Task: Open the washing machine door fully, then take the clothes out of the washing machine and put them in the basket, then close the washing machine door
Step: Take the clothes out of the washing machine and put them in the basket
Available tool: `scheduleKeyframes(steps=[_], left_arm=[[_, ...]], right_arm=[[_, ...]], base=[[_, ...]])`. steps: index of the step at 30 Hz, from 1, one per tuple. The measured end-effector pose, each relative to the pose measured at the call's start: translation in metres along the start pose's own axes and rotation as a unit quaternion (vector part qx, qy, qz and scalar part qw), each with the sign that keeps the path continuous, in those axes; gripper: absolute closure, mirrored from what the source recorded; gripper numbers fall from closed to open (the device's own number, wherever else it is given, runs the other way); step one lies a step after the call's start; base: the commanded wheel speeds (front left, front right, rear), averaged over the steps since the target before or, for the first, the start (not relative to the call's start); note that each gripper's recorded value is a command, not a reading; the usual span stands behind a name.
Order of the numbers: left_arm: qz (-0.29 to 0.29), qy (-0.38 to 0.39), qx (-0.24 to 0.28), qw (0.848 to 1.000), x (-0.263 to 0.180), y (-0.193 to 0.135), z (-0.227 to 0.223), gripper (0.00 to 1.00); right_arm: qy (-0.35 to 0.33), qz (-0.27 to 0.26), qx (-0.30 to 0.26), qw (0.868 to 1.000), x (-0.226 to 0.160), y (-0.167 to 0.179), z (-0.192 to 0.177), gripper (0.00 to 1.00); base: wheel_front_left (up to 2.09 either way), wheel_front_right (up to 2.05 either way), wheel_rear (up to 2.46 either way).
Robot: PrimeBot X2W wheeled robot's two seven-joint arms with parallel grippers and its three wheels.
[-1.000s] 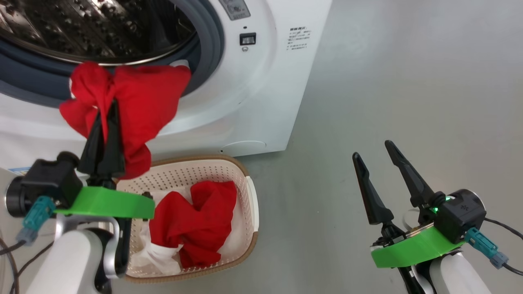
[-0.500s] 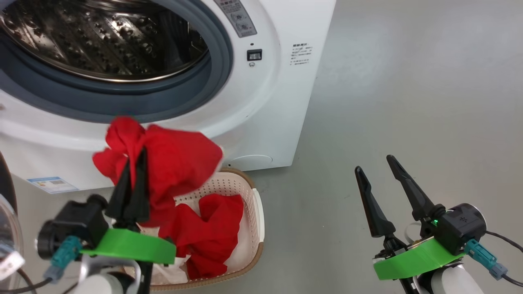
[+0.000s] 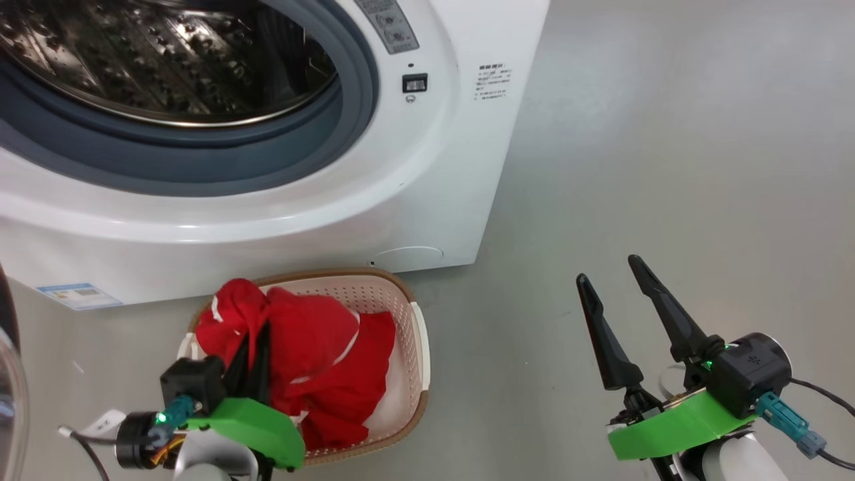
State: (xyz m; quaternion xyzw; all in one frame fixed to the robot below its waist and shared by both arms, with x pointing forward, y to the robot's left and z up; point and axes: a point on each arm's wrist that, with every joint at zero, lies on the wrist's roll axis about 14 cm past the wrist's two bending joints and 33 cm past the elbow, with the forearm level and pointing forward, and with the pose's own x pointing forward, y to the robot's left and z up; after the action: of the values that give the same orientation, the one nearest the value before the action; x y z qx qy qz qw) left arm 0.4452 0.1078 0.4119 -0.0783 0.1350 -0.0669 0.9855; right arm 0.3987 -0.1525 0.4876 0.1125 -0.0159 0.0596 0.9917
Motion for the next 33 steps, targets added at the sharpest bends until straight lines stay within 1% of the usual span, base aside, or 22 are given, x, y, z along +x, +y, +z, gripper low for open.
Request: scheduleKeyframes(steps=[4, 7, 14, 17, 23, 26, 33], left_arm=[[0.005, 0.032, -0.004, 0.999, 0.014, 0.006, -0.023, 1.00], [0.004, 0.058, -0.017, 0.998, 0.024, 0.005, -0.039, 1.00], [0.014, 0.123, -0.025, 0.992, 0.039, 0.011, -0.077, 1.00], [0.011, 0.145, -0.031, 0.989, 0.046, 0.008, -0.089, 1.00], [0.013, 0.193, -0.041, 0.980, 0.054, 0.010, -0.116, 1.00], [0.015, 0.219, -0.044, 0.975, 0.054, 0.010, -0.132, 1.00], [-0.005, 0.265, -0.042, 0.963, 0.061, -0.003, -0.157, 1.00]], right_arm=[[0.009, -0.004, 0.000, 1.000, 0.000, -0.003, -0.006, 0.00], [0.017, -0.006, 0.001, 1.000, 0.001, -0.004, -0.012, 0.00], [0.026, -0.013, -0.001, 1.000, 0.006, -0.011, -0.019, 0.00], [0.029, -0.016, -0.003, 0.999, 0.009, -0.014, -0.022, 0.00], [0.046, -0.026, -0.004, 0.999, 0.010, -0.022, -0.034, 0.00], [0.043, -0.027, -0.007, 0.999, 0.016, -0.024, -0.034, 0.00], [0.056, -0.040, -0.012, 0.998, 0.017, -0.035, -0.043, 0.00]], base=[[0.00, 0.00, 0.00], [0.00, 0.00, 0.00], [0.00, 0.00, 0.00], [0.00, 0.00, 0.00], [0.00, 0.00, 0.00], [0.00, 0.00, 0.00], [0.00, 0.00, 0.00]])
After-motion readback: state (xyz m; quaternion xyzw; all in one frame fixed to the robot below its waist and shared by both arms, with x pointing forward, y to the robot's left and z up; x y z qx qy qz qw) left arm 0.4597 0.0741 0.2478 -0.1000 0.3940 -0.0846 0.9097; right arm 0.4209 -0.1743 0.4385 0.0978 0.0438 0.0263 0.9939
